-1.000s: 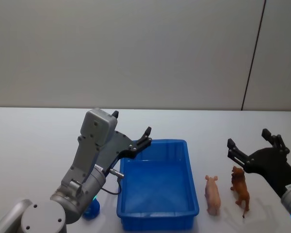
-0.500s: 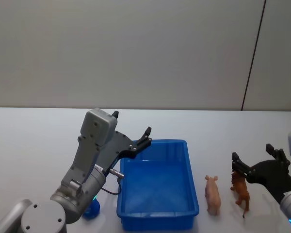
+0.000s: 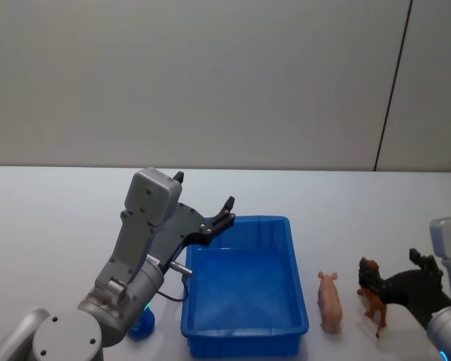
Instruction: Pick up the two dolls from the table and place them into the box.
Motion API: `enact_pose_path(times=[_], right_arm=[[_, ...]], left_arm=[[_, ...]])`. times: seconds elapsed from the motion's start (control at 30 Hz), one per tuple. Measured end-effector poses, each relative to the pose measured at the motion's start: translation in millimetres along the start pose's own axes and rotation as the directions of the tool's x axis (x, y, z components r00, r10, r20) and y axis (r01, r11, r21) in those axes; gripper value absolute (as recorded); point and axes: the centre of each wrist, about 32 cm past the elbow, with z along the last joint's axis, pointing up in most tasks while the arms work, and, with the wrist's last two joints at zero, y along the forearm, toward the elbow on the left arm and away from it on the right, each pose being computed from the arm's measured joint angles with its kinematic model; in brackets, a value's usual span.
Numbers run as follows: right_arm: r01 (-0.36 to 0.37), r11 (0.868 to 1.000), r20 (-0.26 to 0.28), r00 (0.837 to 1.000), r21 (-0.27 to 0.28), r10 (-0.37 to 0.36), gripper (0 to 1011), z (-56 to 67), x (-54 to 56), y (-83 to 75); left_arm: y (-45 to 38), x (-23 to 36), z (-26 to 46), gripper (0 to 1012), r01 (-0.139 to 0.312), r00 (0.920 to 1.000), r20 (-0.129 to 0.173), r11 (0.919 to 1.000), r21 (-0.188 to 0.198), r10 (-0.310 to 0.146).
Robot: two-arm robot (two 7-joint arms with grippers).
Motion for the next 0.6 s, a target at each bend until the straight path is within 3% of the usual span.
enact_pose_path(times=[0.6], right_arm=[[-0.001,0.991,-0.030,1.000,-0.130,-0.003,1001,-19.5,-9.3,7.3]], left_arm=[[0.0,0.0,0.0,1001,0.000,1.0000,0.000,1.0000,0.000,0.000]])
